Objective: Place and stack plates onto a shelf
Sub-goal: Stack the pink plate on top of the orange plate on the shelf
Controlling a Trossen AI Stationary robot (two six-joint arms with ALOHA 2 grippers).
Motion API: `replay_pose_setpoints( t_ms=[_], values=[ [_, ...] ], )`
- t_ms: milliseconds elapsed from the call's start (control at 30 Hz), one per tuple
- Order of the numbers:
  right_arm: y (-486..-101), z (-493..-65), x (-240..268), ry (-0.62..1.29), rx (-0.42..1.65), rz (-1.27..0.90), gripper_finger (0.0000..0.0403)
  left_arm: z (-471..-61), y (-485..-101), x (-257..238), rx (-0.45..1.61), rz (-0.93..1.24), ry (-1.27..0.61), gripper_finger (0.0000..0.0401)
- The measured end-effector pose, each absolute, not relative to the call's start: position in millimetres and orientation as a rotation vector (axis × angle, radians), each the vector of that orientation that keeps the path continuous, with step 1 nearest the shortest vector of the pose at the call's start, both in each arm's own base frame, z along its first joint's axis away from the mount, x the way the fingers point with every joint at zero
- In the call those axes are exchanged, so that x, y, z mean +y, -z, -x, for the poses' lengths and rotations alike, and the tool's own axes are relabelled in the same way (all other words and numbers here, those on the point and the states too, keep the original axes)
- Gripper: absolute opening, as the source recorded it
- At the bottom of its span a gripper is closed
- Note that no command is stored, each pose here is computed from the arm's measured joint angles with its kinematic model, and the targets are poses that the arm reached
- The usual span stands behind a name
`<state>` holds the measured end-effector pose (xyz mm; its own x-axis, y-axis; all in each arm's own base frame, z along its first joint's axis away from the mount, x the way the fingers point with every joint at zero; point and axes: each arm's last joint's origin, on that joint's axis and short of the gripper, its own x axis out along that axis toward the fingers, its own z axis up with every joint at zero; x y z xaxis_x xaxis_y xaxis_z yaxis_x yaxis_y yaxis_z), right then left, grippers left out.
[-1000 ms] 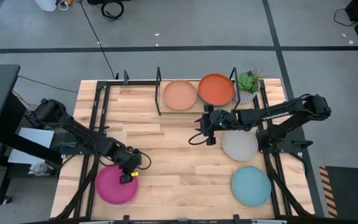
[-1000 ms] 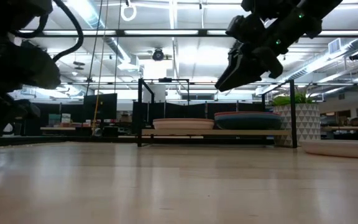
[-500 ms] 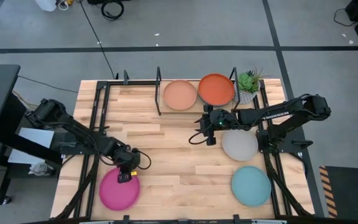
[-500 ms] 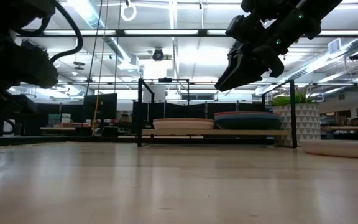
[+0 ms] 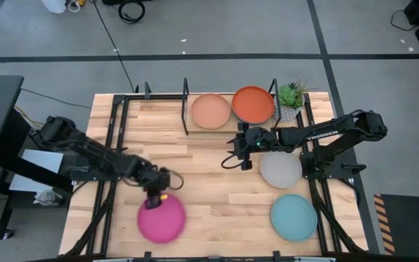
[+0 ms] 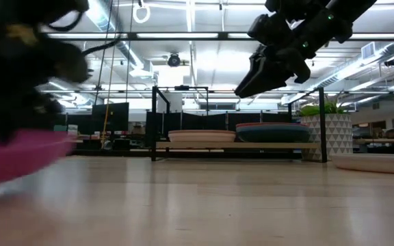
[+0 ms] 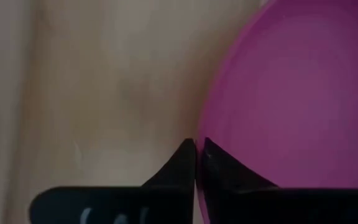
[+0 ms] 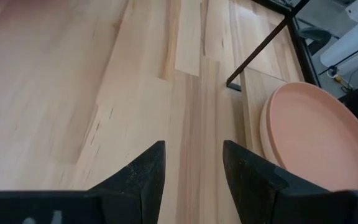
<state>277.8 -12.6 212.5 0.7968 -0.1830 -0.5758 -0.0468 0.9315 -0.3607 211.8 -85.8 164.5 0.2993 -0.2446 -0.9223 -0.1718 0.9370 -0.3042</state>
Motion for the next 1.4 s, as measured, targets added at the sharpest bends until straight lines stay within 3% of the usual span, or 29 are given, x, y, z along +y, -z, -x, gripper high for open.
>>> replay_pose_setpoints(
  t_ms=[300, 567, 867, 1033, 1400],
  values=[
    [-214, -273, -11, 0.121, 0.683, 0.412, 0.0167, -255, -208, -24, 1.039, 0.460, -0.137, 0.0017],
    [-215, -272, 24, -0.015, 0.672, 0.755, 0.0167, -257, -211, 42, 0.943, 0.647, -0.328, 0.0018],
    [-209, -275, 68, -0.077, 0.639, 1.256, 0.0167, -257, -217, 70, 0.857, 0.805, -0.213, 0.0018],
    [-206, -289, 82, 0.080, 0.599, 1.494, 0.0167, -255, -217, 74, 0.858, 0.817, -0.209, 0.0018],
    [-201, -298, 88, 0.129, 0.581, 1.642, 0.0168, -255, -216, 73, 0.868, 0.769, -0.166, 0.0018]
  ],
)
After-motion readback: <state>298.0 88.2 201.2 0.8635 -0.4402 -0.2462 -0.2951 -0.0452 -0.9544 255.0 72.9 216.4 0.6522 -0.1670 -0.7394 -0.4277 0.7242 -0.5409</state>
